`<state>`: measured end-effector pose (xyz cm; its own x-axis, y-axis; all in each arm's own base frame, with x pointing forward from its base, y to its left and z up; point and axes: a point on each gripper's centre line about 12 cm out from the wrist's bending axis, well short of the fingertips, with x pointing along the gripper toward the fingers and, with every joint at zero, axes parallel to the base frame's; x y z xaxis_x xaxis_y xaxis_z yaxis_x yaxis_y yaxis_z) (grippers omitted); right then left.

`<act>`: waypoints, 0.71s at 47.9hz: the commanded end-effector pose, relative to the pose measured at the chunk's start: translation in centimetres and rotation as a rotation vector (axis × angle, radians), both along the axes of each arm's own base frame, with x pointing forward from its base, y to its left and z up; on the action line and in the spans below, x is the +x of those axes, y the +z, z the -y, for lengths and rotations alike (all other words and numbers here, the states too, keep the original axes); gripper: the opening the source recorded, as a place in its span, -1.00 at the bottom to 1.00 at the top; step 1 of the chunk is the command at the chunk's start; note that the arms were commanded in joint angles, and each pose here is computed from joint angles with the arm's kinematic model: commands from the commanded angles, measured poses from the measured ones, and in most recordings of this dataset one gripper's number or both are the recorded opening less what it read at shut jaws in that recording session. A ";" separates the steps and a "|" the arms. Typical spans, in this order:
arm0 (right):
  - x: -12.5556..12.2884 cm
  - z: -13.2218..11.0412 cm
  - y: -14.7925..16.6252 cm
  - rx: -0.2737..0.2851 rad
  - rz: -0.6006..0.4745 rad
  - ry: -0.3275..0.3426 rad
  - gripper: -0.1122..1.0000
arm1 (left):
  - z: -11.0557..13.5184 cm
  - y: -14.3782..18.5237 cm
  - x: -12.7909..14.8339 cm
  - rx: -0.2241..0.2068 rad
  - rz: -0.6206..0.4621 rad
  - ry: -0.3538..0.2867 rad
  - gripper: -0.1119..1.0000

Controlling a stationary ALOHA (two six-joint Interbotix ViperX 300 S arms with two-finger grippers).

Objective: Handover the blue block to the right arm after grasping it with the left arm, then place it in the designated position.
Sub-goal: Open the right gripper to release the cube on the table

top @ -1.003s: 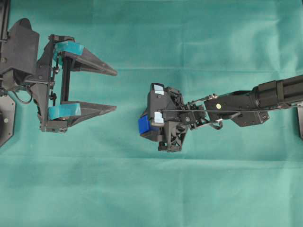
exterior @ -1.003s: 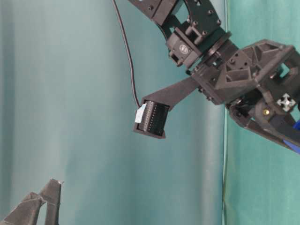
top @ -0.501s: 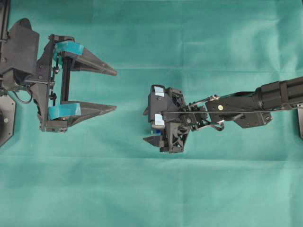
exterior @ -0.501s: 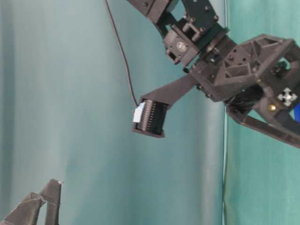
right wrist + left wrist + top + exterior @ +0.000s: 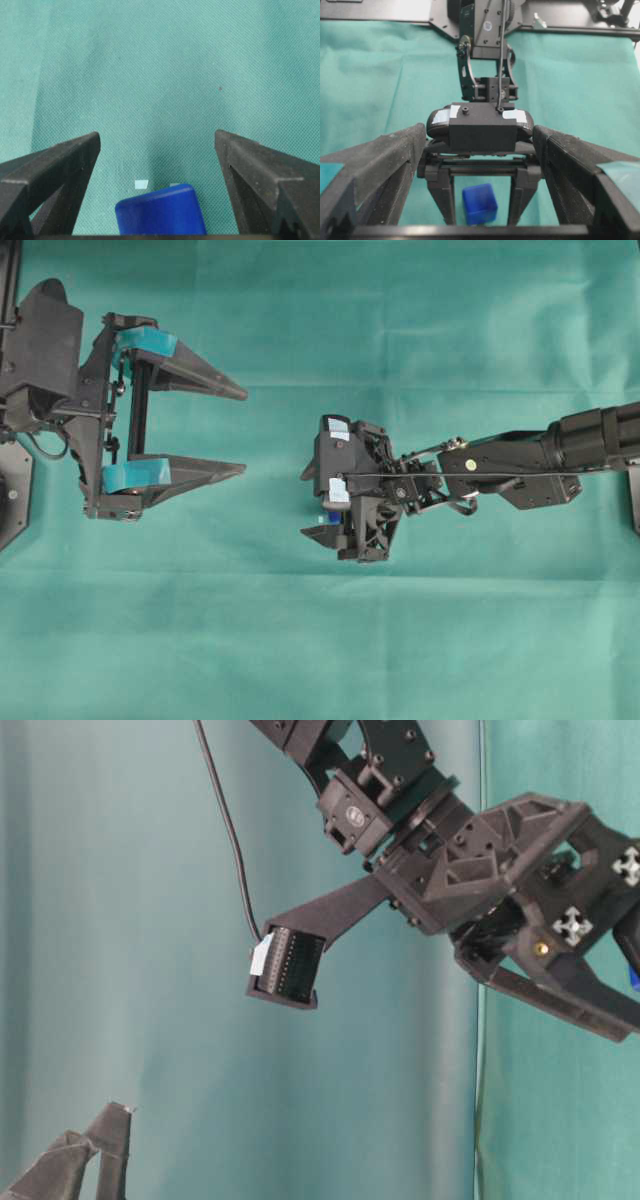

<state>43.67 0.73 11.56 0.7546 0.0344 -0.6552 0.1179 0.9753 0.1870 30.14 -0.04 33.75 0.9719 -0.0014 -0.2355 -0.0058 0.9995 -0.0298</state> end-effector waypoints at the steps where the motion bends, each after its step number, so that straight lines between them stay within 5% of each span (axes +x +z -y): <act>1: 0.5 0.0 2.8 -0.005 0.065 0.003 0.88 | -0.1 0.8 0.0 0.000 0.023 0.003 1.00; 34: -3.9 1.3 15.0 -0.116 0.162 -0.069 0.87 | -0.1 0.7 0.0 0.000 0.015 0.003 1.00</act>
